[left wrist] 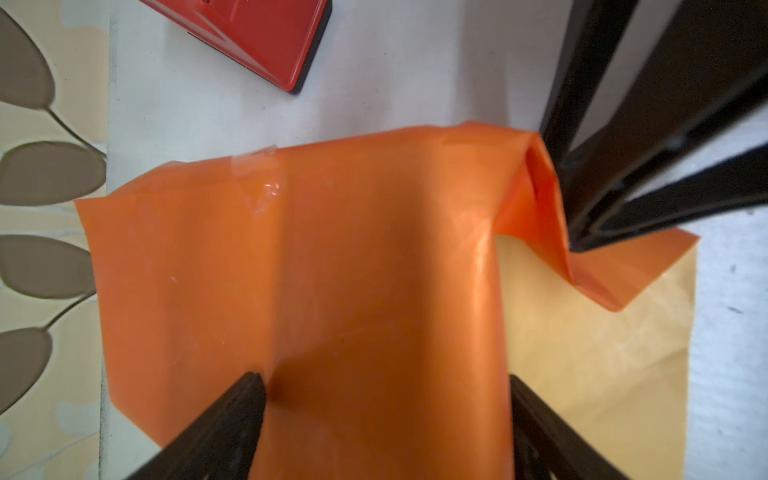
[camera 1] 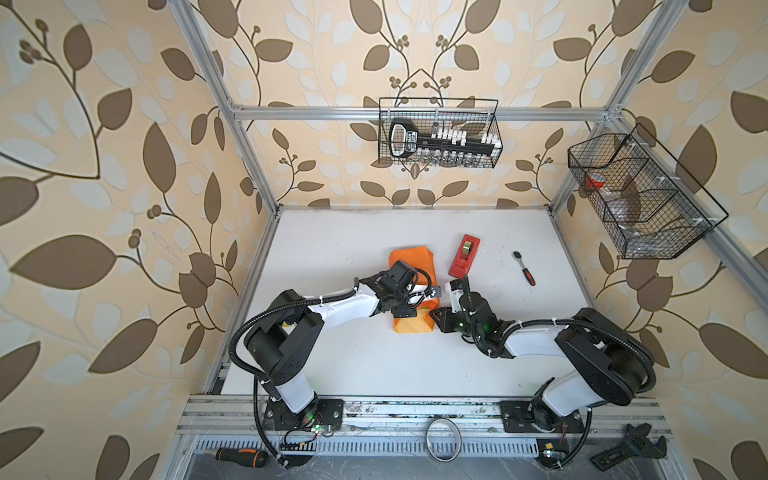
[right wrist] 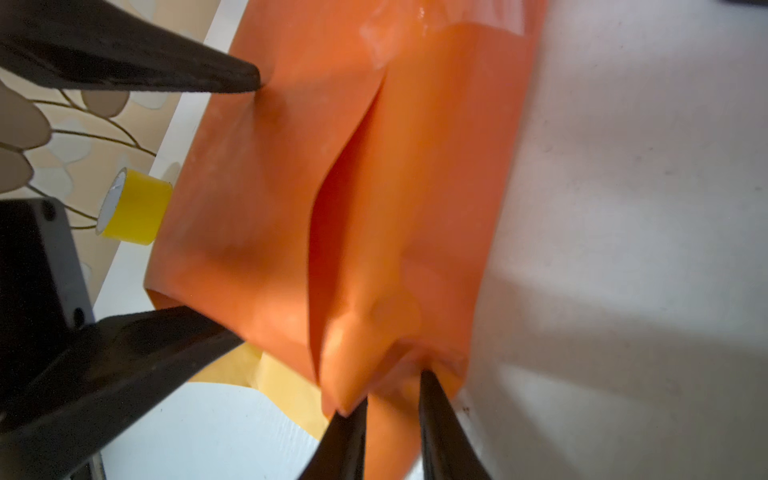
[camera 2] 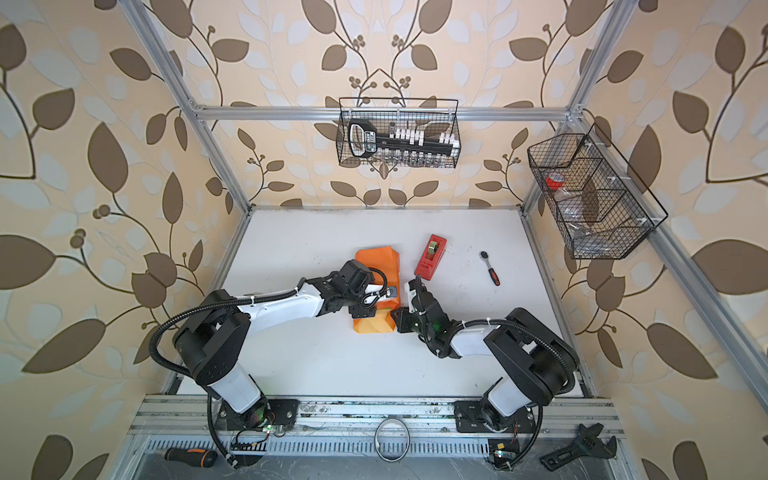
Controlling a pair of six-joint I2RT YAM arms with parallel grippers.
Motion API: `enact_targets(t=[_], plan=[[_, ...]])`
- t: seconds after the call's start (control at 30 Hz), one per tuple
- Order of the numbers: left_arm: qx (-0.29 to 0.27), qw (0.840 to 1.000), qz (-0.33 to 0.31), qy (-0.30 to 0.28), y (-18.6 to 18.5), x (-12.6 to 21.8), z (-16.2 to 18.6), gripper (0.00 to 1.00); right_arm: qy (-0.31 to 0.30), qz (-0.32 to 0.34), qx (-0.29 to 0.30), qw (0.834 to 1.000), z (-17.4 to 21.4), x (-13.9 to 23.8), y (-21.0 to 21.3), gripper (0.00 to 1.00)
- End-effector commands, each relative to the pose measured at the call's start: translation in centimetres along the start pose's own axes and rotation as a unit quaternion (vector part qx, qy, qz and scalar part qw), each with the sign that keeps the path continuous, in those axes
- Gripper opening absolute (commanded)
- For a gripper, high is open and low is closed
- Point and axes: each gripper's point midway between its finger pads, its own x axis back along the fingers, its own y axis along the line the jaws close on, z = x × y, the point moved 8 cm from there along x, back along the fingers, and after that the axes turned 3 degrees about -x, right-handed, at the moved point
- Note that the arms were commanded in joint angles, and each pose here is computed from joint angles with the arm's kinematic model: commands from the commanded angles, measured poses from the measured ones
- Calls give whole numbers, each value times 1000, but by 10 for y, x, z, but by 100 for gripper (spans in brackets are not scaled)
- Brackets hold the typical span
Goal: Wrap the gift box in paper
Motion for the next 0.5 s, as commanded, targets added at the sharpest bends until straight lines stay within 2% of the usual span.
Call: enact_targets(t=[0.0,0.47], plan=[[-26,999,27,9,-7,-4,4,88,-17,-9,-9,1000,-2,-5,4,23],[-22,999,34,-7,-7,-1,-1,91,-46,-6,-27,999,-2,-12,1,19]])
